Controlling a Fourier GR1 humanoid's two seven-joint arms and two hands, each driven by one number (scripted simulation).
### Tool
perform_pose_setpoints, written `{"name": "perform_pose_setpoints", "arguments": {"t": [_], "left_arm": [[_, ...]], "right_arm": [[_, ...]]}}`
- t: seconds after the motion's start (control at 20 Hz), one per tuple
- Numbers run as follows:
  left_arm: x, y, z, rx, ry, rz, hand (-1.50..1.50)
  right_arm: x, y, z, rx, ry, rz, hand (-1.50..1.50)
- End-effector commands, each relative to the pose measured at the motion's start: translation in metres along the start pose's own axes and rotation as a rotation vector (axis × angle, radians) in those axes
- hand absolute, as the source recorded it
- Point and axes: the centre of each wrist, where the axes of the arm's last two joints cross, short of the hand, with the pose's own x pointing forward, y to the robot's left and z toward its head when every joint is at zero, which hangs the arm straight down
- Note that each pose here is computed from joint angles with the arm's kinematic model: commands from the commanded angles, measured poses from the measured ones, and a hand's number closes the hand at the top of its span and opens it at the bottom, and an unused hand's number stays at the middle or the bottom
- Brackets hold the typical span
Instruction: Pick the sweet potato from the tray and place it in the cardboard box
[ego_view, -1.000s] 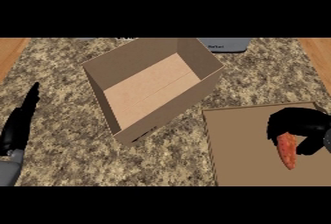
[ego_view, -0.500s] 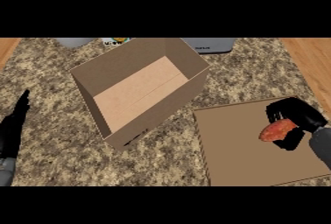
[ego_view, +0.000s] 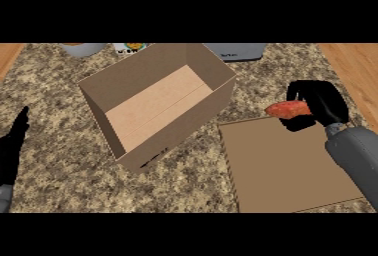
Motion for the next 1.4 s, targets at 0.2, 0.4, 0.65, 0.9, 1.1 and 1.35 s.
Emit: {"name": "perform_pose_setpoints", "arguments": {"t": [0.2, 0.4, 0.65, 0.9, 1.1, 1.35], "left_arm": [[0.006, -0.006, 0.002, -0.005, -0.022, -0.002, 0.00], [0.025, 0.001, -0.006, -0.033, -0.046, 0.021, 0.00], [0.026, -0.022, -0.008, -0.047, -0.073, 0.020, 0.00], [0.018, -0.020, 0.001, -0.061, -0.066, 0.019, 0.00], [0.036, -0.014, -0.018, -0.055, -0.082, 0.017, 0.00], [0.024, -0.021, -0.017, -0.062, -0.092, 0.007, 0.00]], "right_arm": [[0.122, -0.045, 0.017, -0.201, -0.138, -0.066, 1.50], [0.179, -0.077, 0.020, -0.181, -0.136, -0.117, 1.50], [0.225, -0.089, 0.003, -0.171, -0.112, -0.241, 1.50], [0.261, -0.108, -0.021, -0.165, -0.063, -0.333, 1.50], [0.289, -0.087, -0.050, -0.130, -0.026, -0.401, 1.50], [0.279, -0.071, -0.086, -0.101, -0.019, -0.422, 1.50]]}}
